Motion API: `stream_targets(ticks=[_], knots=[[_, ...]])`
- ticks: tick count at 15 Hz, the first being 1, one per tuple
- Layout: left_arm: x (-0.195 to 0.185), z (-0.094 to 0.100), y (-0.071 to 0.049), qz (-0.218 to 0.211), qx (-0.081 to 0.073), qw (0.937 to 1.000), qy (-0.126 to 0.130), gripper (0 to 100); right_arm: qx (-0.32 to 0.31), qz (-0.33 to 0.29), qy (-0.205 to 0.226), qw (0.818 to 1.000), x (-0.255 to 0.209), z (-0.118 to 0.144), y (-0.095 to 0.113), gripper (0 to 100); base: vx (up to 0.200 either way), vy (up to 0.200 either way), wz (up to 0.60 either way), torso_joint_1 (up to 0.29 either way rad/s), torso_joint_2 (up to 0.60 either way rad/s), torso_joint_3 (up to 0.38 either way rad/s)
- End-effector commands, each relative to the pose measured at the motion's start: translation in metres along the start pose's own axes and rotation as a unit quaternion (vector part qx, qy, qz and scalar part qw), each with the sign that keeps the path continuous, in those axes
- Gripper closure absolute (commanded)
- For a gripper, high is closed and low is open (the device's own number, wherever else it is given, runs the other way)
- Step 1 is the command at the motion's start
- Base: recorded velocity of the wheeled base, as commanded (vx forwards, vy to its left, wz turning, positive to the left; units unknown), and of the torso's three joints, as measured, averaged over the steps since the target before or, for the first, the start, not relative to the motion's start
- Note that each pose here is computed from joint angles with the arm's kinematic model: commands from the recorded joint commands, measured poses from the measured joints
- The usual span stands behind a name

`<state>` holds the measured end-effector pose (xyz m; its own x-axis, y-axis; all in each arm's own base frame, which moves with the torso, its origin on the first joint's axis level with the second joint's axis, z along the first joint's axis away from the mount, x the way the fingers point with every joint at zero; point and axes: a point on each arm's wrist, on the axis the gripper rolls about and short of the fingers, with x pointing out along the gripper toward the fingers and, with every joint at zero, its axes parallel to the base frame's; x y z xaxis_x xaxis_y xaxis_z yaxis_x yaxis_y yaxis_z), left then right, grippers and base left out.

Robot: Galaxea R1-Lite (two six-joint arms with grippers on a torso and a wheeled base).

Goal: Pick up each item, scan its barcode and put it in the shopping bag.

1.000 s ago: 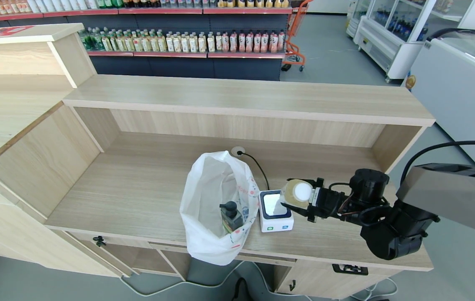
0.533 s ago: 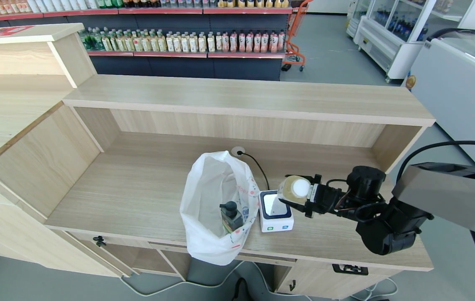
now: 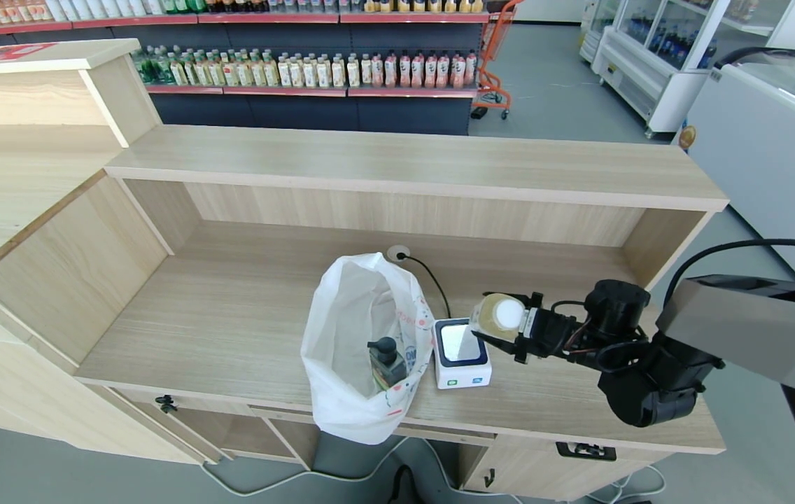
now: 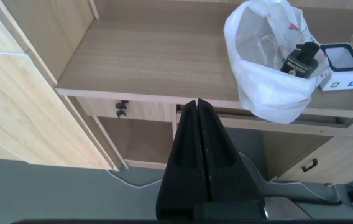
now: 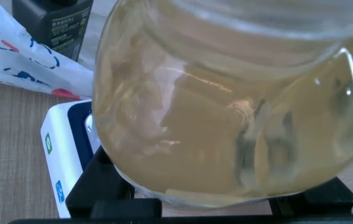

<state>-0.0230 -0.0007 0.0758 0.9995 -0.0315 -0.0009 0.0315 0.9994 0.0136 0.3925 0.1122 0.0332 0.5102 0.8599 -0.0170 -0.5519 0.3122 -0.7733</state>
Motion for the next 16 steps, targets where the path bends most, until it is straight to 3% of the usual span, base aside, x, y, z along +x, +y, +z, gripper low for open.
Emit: stream_targets(ticks=[1,5,9,16], knots=[[0.0,0.0,0.0,0.0,0.0,1.0,0.001,100,0.009,0.008,-0.007,1.0,0.006,-0.002,0.011,100,0.0,0.0,0.0,0.0,0.0,0.0],[0.0,0.0,0.0,0.0,0.0,1.0,0.001,100,0.029,0.011,-0.049,0.998,0.022,0.015,0.021,100,0.0,0.0,0.0,0.0,0.0,0.0],[0.0,0.0,0.0,0.0,0.0,1.0,0.002,100,0.036,0.038,-0.047,0.998,0.019,0.005,0.037,100,0.0,0.0,0.0,0.0,0.0,0.0],[0.0,0.0,0.0,0.0,0.0,1.0,0.001,100,0.025,0.019,-0.037,0.999,0.015,-0.017,0.028,100,0.0,0.0,0.0,0.0,0.0,0.0]])
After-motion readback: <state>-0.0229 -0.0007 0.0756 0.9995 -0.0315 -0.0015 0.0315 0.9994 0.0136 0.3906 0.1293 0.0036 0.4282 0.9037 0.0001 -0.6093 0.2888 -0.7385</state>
